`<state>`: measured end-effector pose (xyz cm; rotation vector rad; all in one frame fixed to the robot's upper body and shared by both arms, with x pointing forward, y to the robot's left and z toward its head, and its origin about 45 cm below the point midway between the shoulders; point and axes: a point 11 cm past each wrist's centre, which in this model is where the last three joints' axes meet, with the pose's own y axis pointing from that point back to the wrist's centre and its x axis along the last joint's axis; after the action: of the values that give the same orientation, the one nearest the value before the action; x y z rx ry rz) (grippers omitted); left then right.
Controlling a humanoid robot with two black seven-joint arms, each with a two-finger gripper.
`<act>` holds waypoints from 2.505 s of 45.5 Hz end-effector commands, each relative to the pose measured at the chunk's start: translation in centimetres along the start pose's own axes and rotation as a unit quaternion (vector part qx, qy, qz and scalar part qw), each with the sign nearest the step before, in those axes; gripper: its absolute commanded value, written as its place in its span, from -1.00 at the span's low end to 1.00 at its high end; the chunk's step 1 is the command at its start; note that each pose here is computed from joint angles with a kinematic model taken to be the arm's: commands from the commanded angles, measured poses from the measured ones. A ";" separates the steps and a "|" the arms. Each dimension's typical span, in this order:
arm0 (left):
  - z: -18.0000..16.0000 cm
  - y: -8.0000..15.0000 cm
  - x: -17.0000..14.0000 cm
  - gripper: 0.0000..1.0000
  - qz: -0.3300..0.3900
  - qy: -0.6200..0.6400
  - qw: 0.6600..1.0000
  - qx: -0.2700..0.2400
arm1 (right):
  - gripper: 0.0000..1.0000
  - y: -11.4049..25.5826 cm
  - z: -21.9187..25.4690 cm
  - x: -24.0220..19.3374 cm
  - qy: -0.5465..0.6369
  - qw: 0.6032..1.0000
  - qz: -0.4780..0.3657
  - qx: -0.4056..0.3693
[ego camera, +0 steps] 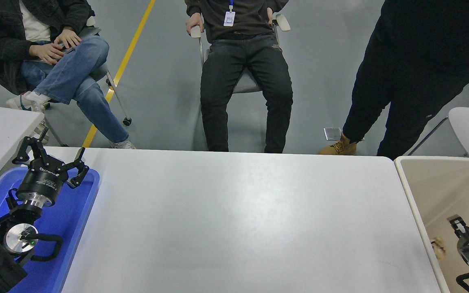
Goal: Clean the table surface
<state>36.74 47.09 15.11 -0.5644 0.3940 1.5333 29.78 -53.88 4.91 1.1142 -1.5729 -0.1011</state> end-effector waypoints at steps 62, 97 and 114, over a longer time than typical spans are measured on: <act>0.0 0.0 0.0 1.00 0.000 0.000 1.000 0.000 | 0.98 6.5 -20.5 19.0 -0.446 0.846 0.012 0.291; 0.0 0.0 0.0 1.00 0.000 0.000 1.000 0.000 | 0.98 12.6 -26.4 11.3 -0.554 0.697 -0.146 0.431; 0.0 0.0 0.0 1.00 0.000 0.000 1.000 0.000 | 0.98 11.0 -23.4 4.5 -0.587 0.690 -0.155 0.395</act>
<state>36.75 47.07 15.10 -0.5646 0.3942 1.5332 44.08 -41.26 27.05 2.2950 -2.6447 -0.3595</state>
